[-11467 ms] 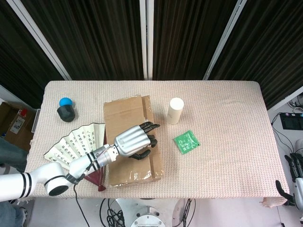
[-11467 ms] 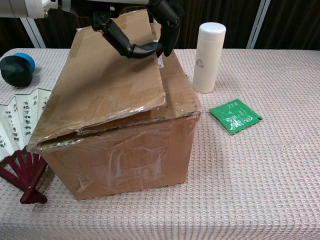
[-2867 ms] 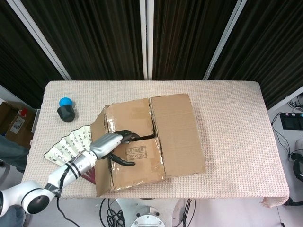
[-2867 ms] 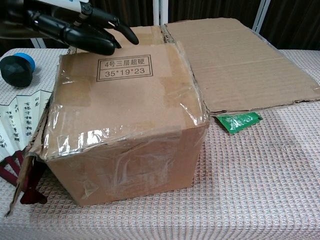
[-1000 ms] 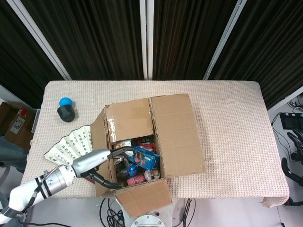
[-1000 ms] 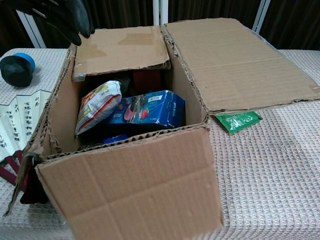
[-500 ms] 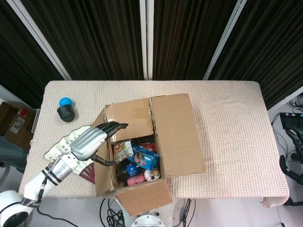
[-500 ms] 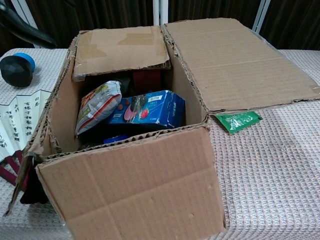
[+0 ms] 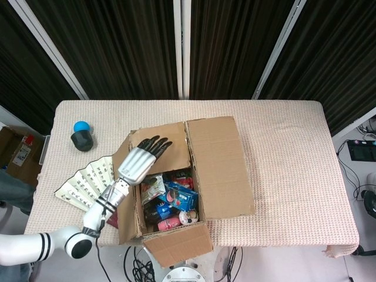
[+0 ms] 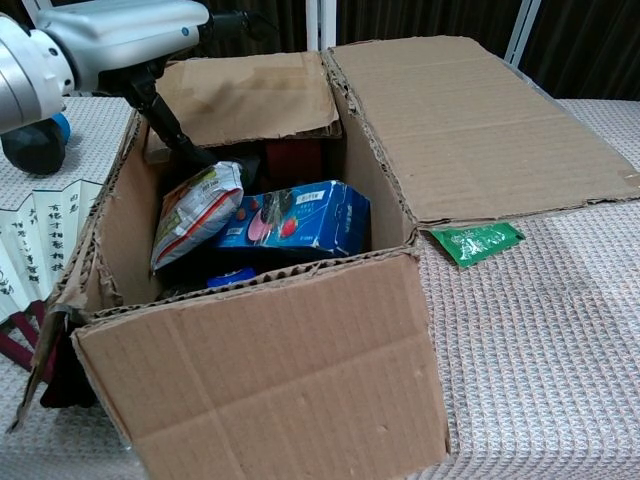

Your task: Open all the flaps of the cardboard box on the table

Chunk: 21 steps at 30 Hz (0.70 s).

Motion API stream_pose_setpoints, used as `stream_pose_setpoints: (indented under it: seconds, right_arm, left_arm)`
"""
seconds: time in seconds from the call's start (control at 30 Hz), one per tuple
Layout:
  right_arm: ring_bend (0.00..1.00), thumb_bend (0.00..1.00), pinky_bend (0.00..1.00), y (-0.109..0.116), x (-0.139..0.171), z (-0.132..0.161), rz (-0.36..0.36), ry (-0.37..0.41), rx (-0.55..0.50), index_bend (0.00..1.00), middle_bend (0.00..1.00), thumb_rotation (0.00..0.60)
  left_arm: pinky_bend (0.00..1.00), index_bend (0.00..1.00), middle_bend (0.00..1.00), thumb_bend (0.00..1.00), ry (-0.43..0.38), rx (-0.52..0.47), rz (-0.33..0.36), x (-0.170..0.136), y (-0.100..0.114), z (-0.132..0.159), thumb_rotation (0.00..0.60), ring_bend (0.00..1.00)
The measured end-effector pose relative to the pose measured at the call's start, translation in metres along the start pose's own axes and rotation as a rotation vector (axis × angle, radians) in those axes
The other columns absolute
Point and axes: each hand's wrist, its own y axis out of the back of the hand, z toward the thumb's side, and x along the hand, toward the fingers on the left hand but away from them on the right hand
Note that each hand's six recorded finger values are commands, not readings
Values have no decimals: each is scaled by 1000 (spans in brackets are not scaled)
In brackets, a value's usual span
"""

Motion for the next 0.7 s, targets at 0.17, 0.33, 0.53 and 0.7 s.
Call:
stream_pose_setpoints:
  seconds: [0.17, 0.33, 0.53, 0.7]
  right_arm:
    - [0, 470, 0, -2, -1, -3, 5, -8, -8, 0, 0, 600]
    - [0, 470, 0, -8, -2, -4, 19, -10, -12, 0, 0, 600]
    - [0, 470, 0, -7, -1, -7, 16, -19, -11, 0, 0, 600]
    - [0, 470, 0, -5, 0, -10, 14, -27, -10, 0, 0, 600]
  left_arm:
    - [165, 3, 22, 25, 0, 29, -3, 1, -4, -1, 600, 31]
    - [163, 0, 0, 25, -21, 153, 52, 3, -2, 0, 600, 28]
    - [163, 0, 0, 28, -31, 274, 123, 7, -6, 2, 600, 28]
    - [164, 0, 0, 125, -26, 291, 199, 6, 8, 5, 600, 29]
